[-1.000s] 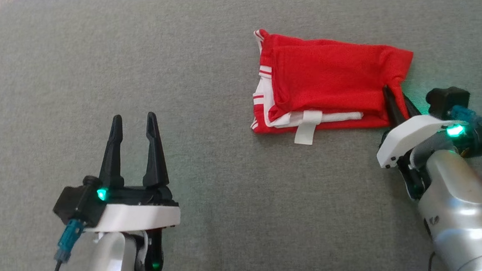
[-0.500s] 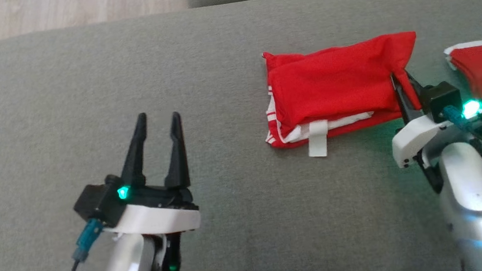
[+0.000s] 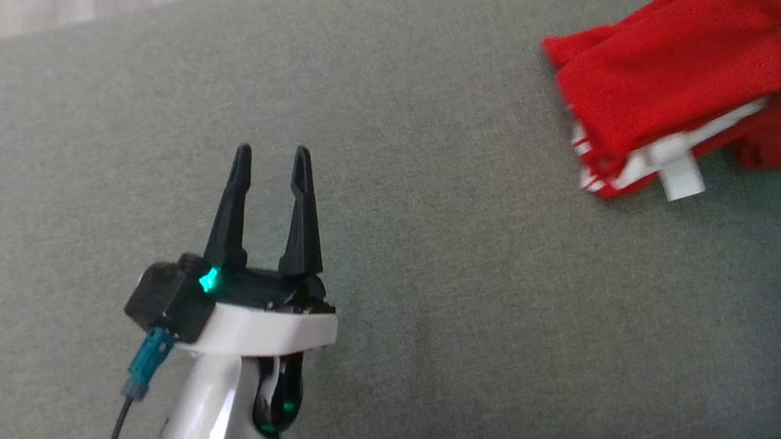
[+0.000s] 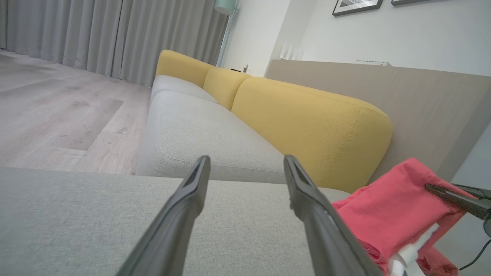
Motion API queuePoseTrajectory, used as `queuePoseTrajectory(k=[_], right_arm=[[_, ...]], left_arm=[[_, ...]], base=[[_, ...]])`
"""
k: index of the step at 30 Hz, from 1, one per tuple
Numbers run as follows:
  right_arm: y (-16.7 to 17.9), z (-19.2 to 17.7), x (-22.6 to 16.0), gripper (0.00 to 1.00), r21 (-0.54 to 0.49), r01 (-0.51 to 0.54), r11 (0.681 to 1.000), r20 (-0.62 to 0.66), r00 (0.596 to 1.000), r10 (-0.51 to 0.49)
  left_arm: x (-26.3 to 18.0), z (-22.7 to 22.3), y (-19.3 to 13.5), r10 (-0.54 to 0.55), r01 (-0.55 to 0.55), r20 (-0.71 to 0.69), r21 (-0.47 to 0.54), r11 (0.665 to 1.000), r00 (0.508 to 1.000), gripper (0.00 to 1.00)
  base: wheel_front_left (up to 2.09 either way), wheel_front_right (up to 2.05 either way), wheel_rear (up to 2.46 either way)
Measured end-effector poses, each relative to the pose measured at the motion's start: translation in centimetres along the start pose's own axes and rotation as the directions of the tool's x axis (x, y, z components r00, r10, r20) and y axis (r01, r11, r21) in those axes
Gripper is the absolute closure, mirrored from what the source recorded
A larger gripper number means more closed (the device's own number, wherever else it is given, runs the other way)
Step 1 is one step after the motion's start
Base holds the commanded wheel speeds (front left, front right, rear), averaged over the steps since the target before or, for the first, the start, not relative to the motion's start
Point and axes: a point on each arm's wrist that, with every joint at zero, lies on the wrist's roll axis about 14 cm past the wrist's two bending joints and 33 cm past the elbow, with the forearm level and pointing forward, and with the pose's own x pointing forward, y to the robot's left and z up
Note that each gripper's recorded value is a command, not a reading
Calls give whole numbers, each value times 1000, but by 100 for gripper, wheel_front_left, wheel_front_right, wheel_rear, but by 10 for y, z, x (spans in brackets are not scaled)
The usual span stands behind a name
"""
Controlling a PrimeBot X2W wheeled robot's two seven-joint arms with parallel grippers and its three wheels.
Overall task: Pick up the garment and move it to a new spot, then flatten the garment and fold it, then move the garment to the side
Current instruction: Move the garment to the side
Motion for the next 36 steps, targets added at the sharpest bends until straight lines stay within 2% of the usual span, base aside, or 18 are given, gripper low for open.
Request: queuePoseTrajectory(k=[7, 13, 22, 23, 24, 30, 36], right_arm=[[-53, -60, -13, 100, -73, 81, 994, -191, 977, -94], [-80, -80, -18, 100, -88, 158, 983, -269, 947, -176], [-82, -101, -18, 100, -53, 205, 977, -336, 918, -210], [-82, -103, -19, 44, -48, 212, 976, -339, 916, -216], [-83, -103, -19, 0, -38, 224, 974, -339, 914, -223], [-89, -96, -24, 0, -4, 276, 961, -320, 910, -263], [-88, -62, -27, 0, 42, 304, 952, -219, 932, -288]], left_arm=[[20, -16, 4, -22, 22, -22, -15, 1000, 1000, 0], [24, -25, 9, -21, 20, -37, -22, 1000, 999, 0], [23, -29, 24, 9, -10, -45, -19, 1000, 999, 0], [24, -29, 25, 13, -14, -45, -17, 1000, 999, 0], [24, -28, 26, 15, -15, -44, -12, 1000, 999, 0], [23, -24, 29, 23, -23, -36, -2, 1000, 999, 0], [21, -3, 25, 22, -23, 8, 16, 1000, 1000, 0]], base=[[0, 0, 0], [0, 0, 0], [0, 0, 0], [0, 0, 0], [0, 0, 0], [0, 0, 0], [0, 0, 0]])
